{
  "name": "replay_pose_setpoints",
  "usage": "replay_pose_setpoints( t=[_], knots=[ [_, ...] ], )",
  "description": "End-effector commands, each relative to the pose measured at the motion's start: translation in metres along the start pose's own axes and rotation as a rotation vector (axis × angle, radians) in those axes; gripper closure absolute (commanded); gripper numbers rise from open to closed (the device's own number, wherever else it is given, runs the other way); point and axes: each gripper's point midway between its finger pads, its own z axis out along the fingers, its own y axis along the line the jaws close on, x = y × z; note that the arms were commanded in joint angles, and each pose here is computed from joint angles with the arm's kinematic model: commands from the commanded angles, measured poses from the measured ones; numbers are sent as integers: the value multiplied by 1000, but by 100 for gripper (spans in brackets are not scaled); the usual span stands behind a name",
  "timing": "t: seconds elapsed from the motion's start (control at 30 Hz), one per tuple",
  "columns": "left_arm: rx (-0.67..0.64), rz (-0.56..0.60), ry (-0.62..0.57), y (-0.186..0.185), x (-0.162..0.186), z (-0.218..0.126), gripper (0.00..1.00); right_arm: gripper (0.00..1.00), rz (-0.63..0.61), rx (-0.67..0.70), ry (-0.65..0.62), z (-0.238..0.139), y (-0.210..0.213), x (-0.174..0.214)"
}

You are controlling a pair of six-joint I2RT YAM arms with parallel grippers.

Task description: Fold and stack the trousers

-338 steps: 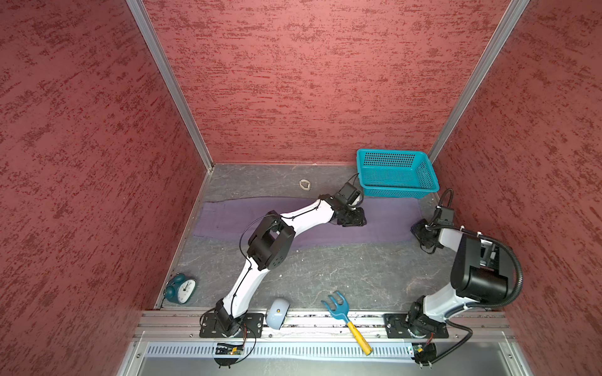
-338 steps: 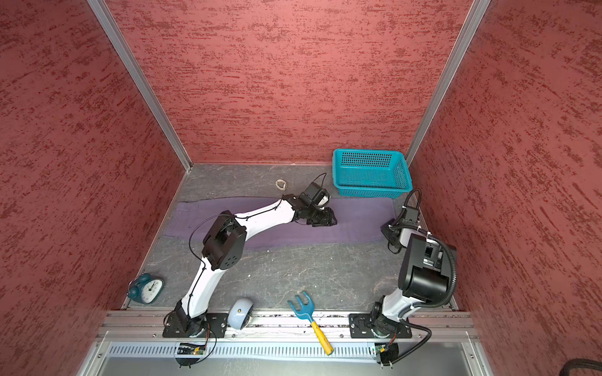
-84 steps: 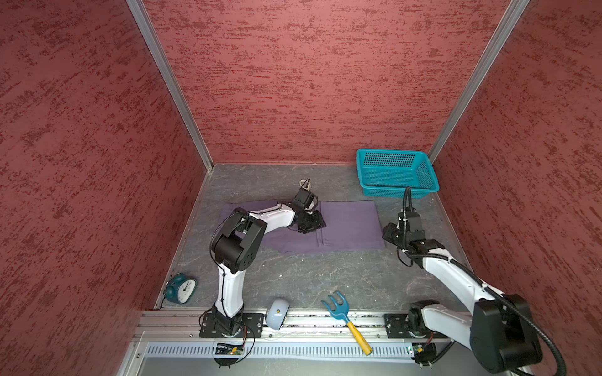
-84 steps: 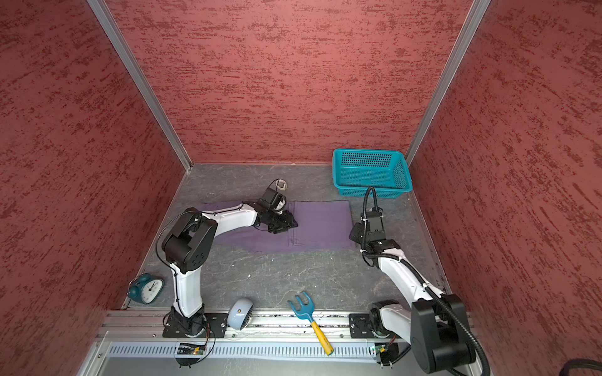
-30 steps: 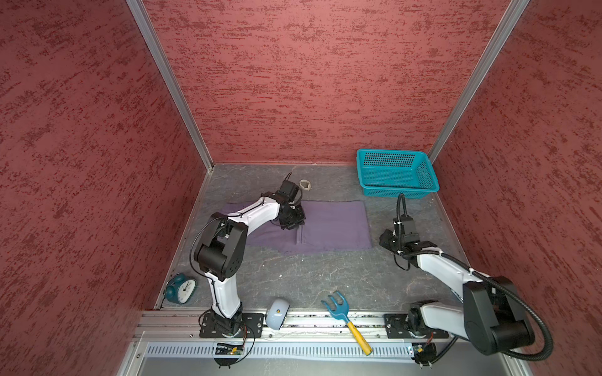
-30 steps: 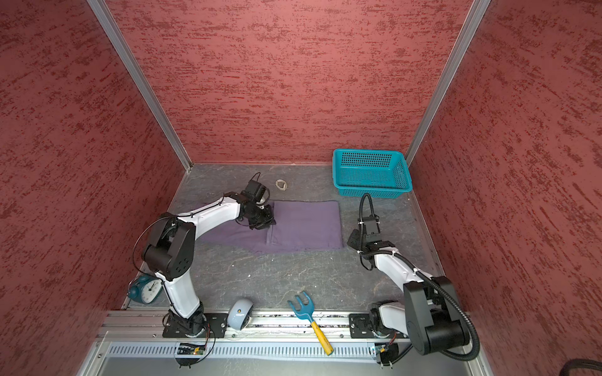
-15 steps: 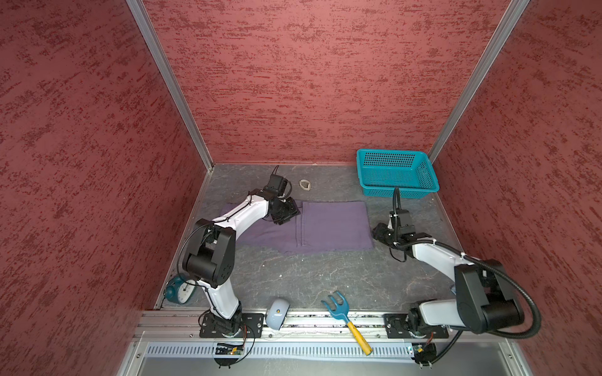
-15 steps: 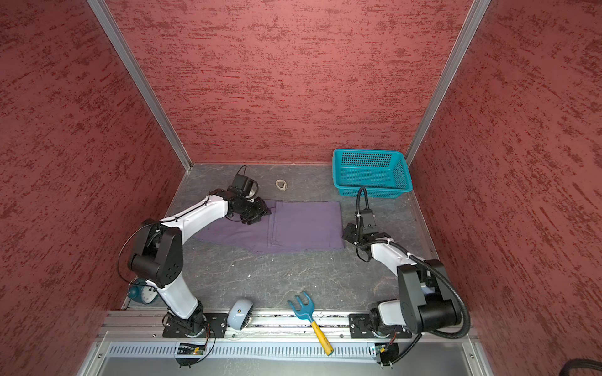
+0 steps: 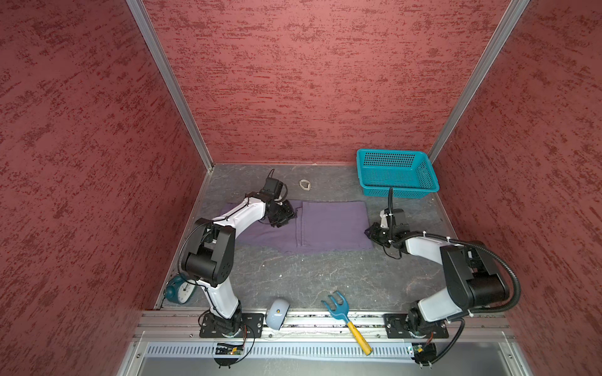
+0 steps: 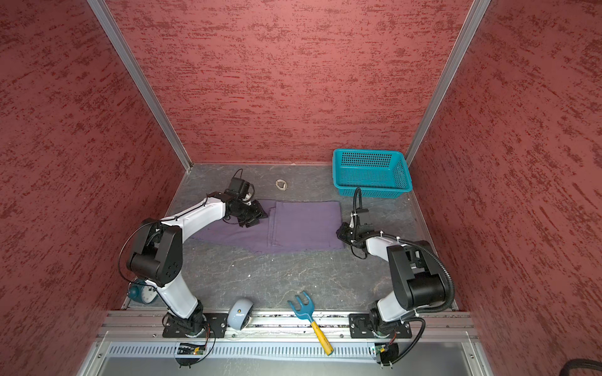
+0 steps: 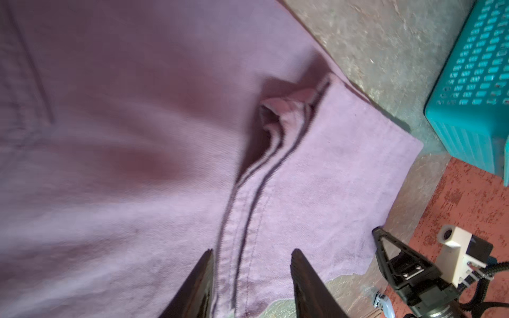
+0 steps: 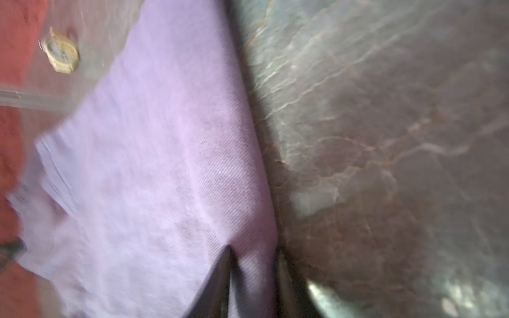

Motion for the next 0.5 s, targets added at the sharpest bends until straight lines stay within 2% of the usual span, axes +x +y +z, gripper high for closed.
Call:
replay_pose_setpoints(
  t=[0.0, 0.17, 0.33, 0.47],
  knots=[
    [17, -36, -33, 10, -12, -13, 53, 100, -5, -27, -2, -1, 4, -3],
    [29, -75, -119, 25, -32, -52, 53, 100, -29, 101, -79, -33, -14, -34],
    [49, -141, -206, 47, -41, -88, 52, 100, 68, 318, -260, -109, -61, -85],
    [53, -170, -245, 61, -39, -100, 50, 100, 142, 427, -389, -172, -85, -114]
  ],
)
